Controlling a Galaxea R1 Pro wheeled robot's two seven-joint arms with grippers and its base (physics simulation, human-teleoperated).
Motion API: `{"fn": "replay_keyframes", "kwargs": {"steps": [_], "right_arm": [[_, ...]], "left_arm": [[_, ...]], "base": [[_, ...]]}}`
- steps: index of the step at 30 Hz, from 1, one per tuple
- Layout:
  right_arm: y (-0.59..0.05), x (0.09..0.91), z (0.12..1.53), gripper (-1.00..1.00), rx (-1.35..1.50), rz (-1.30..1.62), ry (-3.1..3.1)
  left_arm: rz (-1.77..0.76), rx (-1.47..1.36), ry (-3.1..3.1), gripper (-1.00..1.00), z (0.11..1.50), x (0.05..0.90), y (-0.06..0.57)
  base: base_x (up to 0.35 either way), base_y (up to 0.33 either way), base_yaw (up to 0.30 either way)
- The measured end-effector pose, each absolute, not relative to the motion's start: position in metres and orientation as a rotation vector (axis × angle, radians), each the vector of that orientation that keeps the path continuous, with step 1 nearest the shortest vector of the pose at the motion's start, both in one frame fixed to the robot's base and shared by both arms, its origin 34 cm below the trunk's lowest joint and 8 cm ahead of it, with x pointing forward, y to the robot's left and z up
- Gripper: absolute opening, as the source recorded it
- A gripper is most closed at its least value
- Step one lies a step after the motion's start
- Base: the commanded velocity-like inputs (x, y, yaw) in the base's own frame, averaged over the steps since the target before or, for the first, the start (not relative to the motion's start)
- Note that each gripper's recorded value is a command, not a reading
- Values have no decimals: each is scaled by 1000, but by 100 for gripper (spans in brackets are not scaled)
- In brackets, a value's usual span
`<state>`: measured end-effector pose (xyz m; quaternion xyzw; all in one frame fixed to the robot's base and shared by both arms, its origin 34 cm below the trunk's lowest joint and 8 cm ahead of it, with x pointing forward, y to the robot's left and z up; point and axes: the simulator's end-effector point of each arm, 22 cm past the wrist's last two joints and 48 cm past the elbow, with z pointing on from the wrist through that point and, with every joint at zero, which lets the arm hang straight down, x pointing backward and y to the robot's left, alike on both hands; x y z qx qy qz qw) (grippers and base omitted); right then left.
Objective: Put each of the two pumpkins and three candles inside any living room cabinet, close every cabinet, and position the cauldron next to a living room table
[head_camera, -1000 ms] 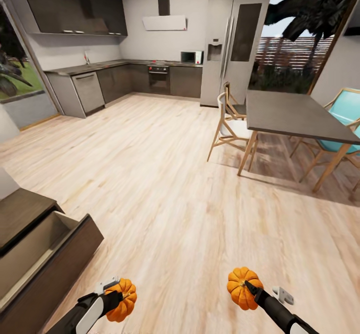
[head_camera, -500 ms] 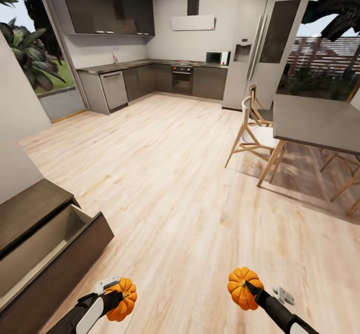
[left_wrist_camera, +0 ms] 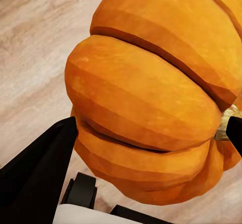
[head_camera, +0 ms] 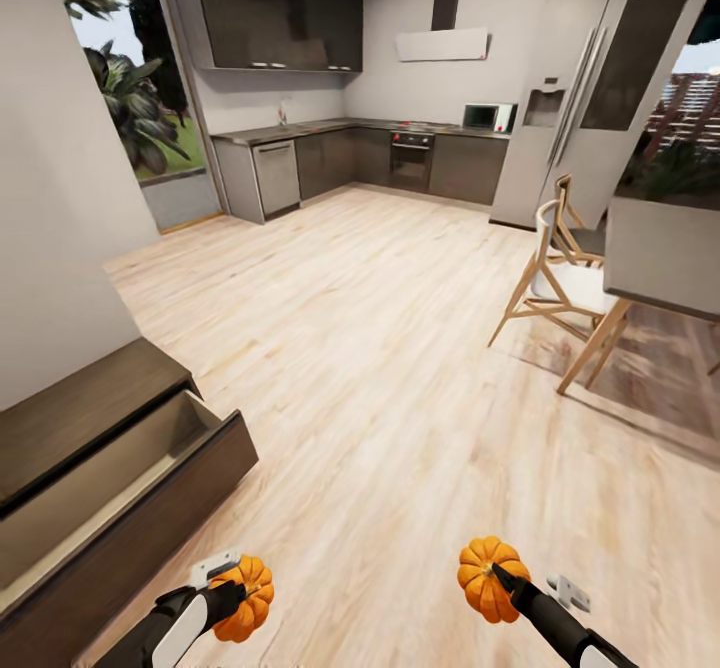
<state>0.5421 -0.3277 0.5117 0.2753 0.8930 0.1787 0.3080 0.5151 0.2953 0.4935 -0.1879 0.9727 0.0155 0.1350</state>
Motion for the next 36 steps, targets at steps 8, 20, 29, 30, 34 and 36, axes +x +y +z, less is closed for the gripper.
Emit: {"fn": "replay_keyframes", "kwargs": {"steps": [8,20,29,30,34,36], "right_arm": [[-329,541,521,-100,714,455,2377],[-329,540,540,-100,712,454,2380],[-329,540,554,-100,711,453,2382],[-329,540,555,-100,710,453,2382],[-329,539,561,-100,710,453,2383],[-329,539,564,-100,708,452,2385]], "left_arm": [[45,-547,2817,-100,505,516,295],[44,-549,2817,-100,524,516,295],[44,-549,2817,-100,538,515,295],[44,-549,2817,-100,540,515,295],[44,-549,2818,-100,545,515,295],[44,-550,2818,-100,548,515,295]], "base": [[0,0,277],[0,0,158],[0,0,290],[0,0,291],[0,0,292],[0,0,292]]}}
